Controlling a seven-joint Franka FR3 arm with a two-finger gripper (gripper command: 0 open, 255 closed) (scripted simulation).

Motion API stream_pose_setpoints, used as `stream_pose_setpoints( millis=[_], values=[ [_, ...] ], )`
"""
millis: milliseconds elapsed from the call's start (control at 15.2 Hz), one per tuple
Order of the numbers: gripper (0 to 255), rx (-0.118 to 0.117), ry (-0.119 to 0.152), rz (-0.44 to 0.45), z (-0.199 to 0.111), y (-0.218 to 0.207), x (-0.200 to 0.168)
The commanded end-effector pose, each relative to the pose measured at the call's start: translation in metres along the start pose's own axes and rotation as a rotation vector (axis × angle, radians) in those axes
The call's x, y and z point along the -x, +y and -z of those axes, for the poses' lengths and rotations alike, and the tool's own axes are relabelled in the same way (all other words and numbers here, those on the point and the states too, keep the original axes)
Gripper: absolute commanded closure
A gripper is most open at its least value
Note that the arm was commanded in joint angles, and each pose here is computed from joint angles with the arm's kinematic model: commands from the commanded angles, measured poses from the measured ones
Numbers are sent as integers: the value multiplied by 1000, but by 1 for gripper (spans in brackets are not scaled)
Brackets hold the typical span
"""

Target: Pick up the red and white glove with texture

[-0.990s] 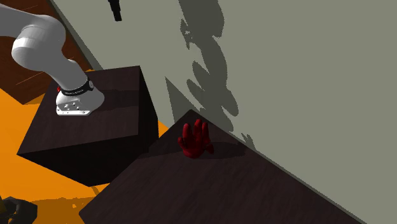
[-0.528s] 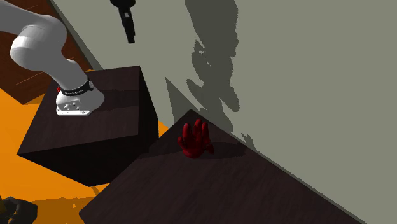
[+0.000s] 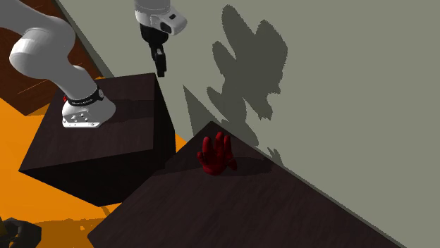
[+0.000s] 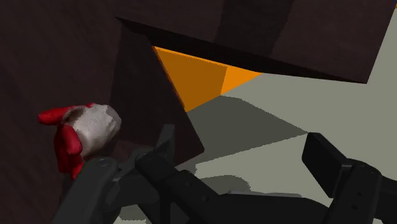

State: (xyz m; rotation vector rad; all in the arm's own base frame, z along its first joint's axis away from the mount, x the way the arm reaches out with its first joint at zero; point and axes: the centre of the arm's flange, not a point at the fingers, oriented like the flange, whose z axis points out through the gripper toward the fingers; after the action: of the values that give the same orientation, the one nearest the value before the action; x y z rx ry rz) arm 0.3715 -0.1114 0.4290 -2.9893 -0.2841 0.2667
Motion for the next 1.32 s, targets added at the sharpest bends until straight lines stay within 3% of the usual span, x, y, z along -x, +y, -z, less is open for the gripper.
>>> stream_pose_setpoints(
  millis=[0, 1254],
  values=[
    [0, -4, -6, -2, -14, 24, -9],
    [0, -51, -69, -24, -145, 236, -80]
  ],
)
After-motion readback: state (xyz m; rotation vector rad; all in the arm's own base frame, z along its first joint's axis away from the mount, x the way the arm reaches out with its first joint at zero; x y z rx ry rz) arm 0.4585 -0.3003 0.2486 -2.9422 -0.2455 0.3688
